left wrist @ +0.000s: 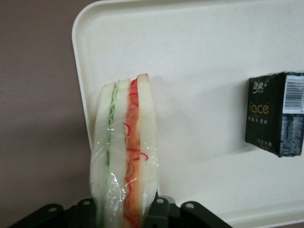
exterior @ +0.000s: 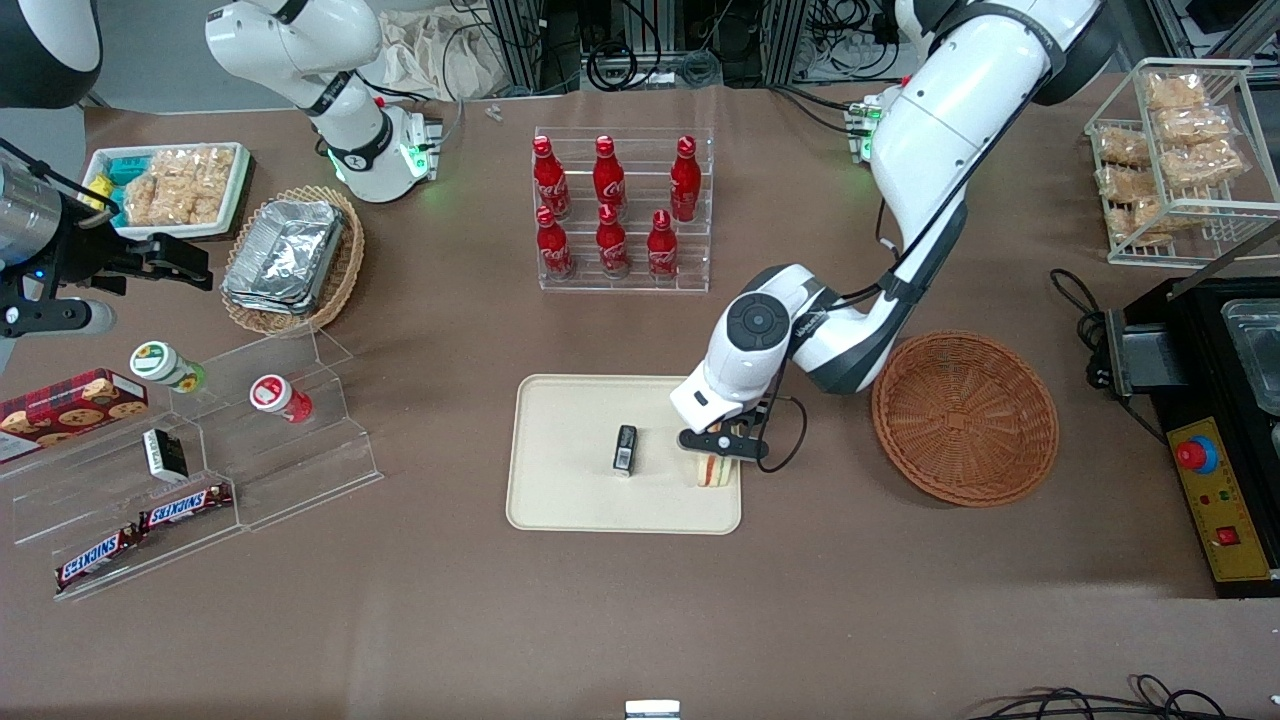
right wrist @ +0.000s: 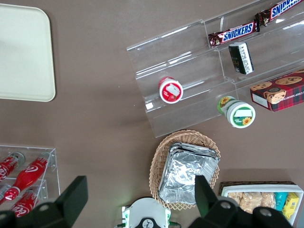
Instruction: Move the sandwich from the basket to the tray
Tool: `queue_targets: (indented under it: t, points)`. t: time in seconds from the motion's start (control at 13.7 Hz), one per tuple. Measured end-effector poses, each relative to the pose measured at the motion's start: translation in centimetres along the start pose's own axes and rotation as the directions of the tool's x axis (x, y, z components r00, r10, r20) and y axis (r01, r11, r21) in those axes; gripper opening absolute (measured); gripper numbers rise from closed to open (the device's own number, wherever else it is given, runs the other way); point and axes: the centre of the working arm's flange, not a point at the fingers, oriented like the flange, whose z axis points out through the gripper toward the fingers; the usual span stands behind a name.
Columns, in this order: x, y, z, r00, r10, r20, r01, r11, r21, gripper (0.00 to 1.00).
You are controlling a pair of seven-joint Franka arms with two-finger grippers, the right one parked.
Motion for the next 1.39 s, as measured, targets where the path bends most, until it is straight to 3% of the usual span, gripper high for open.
queue_targets:
  t: [0.36, 0.44, 0.73, 1.02, 1.24, 1.39]
  points:
    - [1.2, 0.0, -0.5, 1.000, -0.016, -0.016, 0.016, 1.000, -0.010, 0.98]
    - [1.5, 0.0, -1.4, 1.000, -0.020, -0.017, 0.020, 1.000, -0.001, 1.00]
    - [1.9, -0.7, -10.6, 0.999, -0.051, 0.018, 0.049, 0.993, 0.109, 1.00]
    - [1.1, -4.3, -23.0, 0.992, -0.119, 0.049, 0.112, 0.985, 0.128, 1.00]
    - [0.9, -11.3, -29.3, 0.988, -0.100, 0.117, 0.089, 0.991, 0.095, 1.00]
    - [0.2, -15.7, -32.5, 0.984, -0.097, 0.151, 0.083, 0.992, 0.097, 1.00]
